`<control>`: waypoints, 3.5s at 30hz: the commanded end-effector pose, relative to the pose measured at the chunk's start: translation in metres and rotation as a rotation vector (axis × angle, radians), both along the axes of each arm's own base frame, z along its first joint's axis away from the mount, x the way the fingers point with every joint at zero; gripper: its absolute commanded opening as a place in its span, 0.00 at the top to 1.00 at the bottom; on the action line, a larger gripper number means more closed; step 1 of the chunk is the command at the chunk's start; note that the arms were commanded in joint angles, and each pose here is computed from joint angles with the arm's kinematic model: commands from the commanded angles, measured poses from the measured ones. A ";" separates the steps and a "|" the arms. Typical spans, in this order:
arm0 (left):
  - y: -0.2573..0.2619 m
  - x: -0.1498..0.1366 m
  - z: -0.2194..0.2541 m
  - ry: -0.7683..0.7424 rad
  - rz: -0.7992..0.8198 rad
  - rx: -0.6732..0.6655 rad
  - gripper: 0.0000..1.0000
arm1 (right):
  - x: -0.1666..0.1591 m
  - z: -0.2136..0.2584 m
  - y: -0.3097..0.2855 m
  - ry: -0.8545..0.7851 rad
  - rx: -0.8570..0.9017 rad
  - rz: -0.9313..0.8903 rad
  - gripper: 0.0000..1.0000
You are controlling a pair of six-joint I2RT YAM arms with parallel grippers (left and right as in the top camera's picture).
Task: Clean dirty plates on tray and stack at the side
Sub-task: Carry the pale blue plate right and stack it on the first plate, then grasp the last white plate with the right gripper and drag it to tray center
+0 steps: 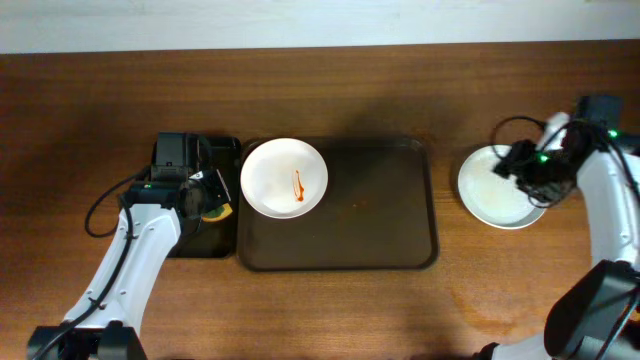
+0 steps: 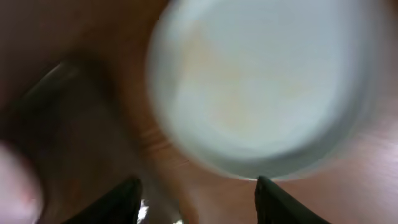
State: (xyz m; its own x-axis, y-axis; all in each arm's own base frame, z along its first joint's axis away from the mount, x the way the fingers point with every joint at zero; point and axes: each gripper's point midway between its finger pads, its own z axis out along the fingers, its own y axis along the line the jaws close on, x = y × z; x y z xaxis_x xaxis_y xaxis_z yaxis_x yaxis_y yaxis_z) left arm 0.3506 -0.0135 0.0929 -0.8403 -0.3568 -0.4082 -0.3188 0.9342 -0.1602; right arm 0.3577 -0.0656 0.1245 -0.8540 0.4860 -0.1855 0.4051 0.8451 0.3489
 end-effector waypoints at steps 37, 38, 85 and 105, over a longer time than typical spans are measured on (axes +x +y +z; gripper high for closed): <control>0.002 -0.002 0.004 -0.003 -0.011 0.014 1.00 | 0.054 -0.067 0.284 -0.012 -0.345 0.792 0.96; 0.003 -0.003 0.003 0.000 -0.011 0.015 1.00 | 0.062 -0.048 0.292 -0.048 -0.327 0.790 0.92; -0.027 -0.001 0.007 -0.018 -0.131 -0.105 1.00 | -0.027 -0.125 0.213 0.361 -0.382 0.470 0.62; -0.028 -0.001 0.007 -0.018 -0.134 -0.111 1.00 | -0.029 -0.124 0.224 0.368 -0.005 0.443 0.96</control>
